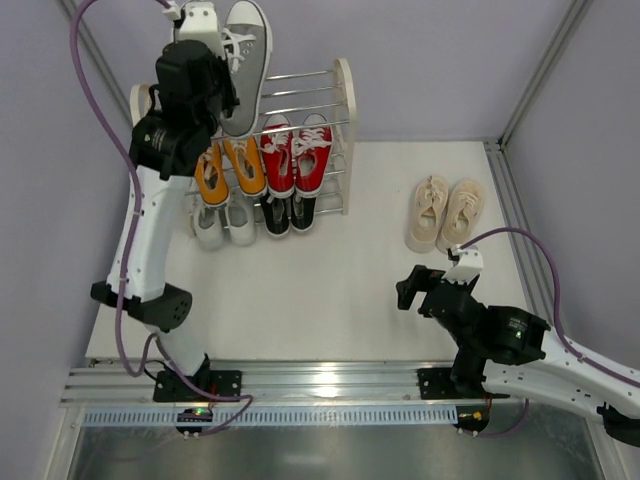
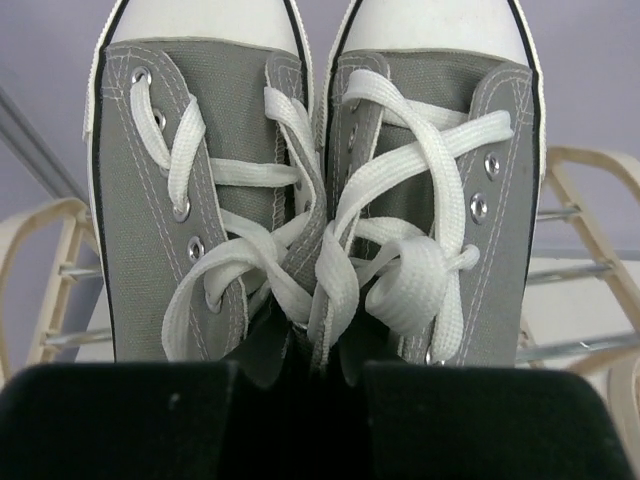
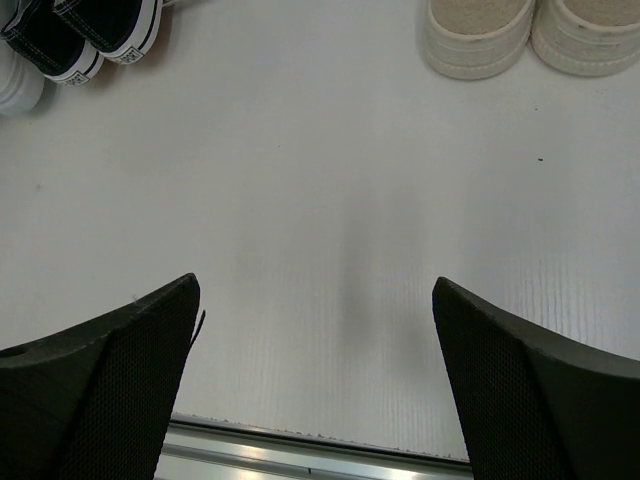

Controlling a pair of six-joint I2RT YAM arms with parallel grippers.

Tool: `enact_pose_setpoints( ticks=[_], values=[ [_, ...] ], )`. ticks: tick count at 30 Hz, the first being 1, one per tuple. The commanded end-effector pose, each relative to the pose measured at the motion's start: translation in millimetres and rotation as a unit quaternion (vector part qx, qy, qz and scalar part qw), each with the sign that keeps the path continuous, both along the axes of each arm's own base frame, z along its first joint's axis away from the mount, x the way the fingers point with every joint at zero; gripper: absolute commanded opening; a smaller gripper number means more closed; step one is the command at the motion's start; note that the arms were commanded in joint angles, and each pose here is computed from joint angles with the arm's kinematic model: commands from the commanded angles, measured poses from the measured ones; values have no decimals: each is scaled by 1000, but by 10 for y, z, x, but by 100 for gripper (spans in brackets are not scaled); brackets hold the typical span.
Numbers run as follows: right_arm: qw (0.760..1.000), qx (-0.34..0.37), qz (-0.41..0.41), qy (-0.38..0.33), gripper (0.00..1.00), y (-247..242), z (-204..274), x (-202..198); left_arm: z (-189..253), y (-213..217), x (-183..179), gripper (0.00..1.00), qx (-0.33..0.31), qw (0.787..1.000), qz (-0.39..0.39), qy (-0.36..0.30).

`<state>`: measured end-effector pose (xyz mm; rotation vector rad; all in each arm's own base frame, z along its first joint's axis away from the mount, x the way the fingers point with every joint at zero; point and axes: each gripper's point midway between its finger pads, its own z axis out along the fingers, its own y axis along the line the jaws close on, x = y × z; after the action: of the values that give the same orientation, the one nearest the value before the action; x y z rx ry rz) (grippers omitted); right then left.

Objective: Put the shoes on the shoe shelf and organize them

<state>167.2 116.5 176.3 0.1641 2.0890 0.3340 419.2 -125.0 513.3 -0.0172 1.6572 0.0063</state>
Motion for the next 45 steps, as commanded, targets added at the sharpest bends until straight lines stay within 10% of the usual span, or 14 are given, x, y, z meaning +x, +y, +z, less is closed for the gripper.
enact_pose_setpoints(
  ticks=[1, 36, 45],
  values=[
    [1000, 18, 7, -24, 97, 59, 190, 51, 331, 302, 66, 0, -37, 999, -23, -32],
    [999, -12, 30, -27, 97, 285, 54, 212, -610, 1310, 977, 1, -57, 992, 97, 48],
    [999, -9, 19, -36, 97, 237, 110, 241, -323, 1227, 807, 70, -72, 995, 68, -4]
  ],
)
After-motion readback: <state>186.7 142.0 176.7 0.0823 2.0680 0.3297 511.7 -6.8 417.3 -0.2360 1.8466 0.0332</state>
